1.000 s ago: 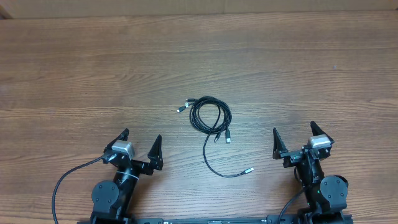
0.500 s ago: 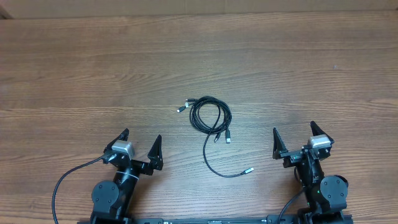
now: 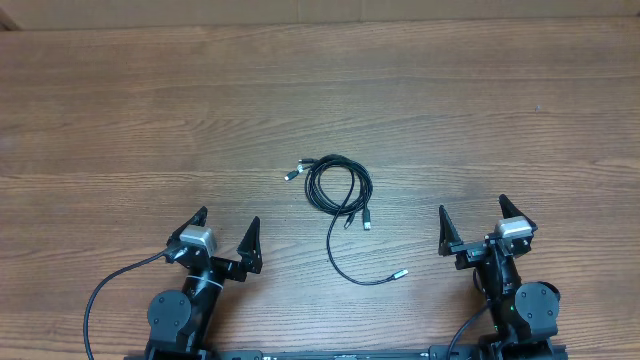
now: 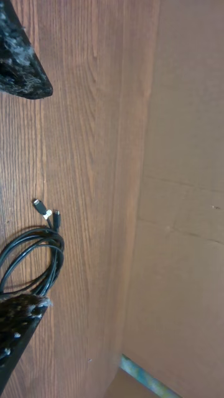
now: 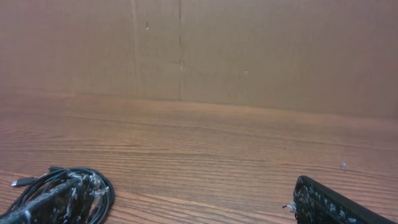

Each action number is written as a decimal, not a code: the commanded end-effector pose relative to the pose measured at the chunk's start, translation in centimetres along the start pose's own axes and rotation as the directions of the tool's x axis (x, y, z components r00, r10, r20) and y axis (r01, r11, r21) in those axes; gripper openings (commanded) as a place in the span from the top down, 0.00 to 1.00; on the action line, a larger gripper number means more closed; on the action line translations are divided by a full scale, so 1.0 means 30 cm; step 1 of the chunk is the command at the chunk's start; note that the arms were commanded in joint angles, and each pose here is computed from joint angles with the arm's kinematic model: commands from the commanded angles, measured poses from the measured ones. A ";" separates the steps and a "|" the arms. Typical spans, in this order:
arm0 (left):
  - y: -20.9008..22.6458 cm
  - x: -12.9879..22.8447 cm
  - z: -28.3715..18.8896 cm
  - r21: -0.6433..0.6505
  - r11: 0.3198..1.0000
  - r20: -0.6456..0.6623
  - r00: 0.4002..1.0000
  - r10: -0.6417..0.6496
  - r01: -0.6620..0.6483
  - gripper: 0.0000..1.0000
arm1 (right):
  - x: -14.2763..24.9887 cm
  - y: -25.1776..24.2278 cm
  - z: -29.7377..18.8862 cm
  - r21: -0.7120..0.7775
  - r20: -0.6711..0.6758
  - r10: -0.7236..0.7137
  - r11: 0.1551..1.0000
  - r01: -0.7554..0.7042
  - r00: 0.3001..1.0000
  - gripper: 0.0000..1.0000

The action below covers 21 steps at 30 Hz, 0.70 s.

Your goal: Untangle cables

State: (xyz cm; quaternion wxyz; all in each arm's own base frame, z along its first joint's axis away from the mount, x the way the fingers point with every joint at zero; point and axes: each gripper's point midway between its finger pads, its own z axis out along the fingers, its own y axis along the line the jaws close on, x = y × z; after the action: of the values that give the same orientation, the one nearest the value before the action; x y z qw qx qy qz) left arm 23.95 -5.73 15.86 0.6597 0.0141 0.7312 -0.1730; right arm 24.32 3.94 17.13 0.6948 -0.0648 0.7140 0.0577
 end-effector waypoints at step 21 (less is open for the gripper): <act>0.020 -0.002 -0.002 -0.033 0.999 0.008 1.000 0.026 -0.026 0.01 | 0.005 -0.003 0.000 0.004 0.005 -0.001 1.000 0.001 1.000 0.00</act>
State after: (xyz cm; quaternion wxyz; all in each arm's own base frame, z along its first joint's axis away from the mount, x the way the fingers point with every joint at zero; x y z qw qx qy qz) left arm 24.01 -5.48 15.83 0.6606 0.0088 0.7317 -0.1676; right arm 24.32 3.94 17.13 0.6948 -0.0648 0.7140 0.0577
